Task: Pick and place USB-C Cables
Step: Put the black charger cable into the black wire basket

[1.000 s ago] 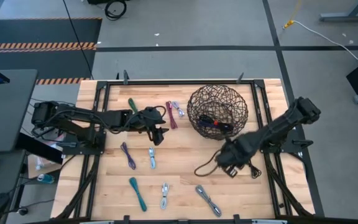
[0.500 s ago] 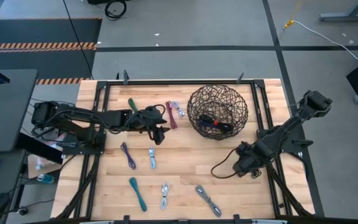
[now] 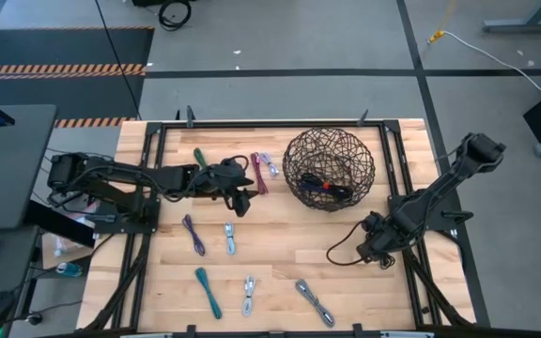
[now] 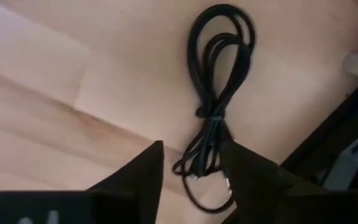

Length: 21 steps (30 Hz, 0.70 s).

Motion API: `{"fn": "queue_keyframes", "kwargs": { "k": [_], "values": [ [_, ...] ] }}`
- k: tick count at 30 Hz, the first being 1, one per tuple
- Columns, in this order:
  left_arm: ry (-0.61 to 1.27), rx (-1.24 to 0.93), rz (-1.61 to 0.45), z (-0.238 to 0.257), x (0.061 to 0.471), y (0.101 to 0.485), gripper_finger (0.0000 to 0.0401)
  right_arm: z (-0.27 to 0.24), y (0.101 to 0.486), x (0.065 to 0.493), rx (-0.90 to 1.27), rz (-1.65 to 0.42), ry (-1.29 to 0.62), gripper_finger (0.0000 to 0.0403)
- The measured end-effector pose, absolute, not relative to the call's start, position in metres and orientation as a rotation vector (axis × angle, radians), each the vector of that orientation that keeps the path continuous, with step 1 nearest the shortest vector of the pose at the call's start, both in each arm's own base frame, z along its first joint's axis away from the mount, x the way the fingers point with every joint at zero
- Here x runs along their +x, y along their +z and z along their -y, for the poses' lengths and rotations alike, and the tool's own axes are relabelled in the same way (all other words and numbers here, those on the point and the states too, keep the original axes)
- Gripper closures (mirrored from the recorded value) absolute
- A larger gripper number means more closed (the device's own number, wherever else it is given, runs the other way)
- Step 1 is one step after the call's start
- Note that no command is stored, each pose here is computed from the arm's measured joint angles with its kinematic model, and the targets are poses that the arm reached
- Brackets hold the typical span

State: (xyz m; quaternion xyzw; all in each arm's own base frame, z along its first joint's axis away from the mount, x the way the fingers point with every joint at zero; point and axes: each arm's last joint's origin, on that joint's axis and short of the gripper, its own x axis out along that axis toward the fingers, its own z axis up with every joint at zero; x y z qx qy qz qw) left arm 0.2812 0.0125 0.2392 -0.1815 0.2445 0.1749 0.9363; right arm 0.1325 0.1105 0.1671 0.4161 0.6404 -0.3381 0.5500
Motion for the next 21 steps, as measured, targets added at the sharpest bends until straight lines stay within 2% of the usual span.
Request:
{"fn": "queue_keyframes", "kwargs": {
  "k": [7, 14, 21],
  "values": [
    [0.351, -0.375, -0.466, -0.013, 0.283, 0.242, 0.0193, -0.105, 0.153, 0.124, 0.937, -1.533, -0.829, 0.0192],
    [0.35, -0.375, -0.46, -0.013, 0.283, 0.243, 0.0193, -0.105, 0.136, 0.127, 1.033, -1.456, -0.767, 0.019],
    [0.35, -0.375, -0.46, -0.013, 0.283, 0.243, 0.0193, -0.103, 0.13, 0.124, 1.035, -1.439, -0.769, 0.0199]
  ]
}}
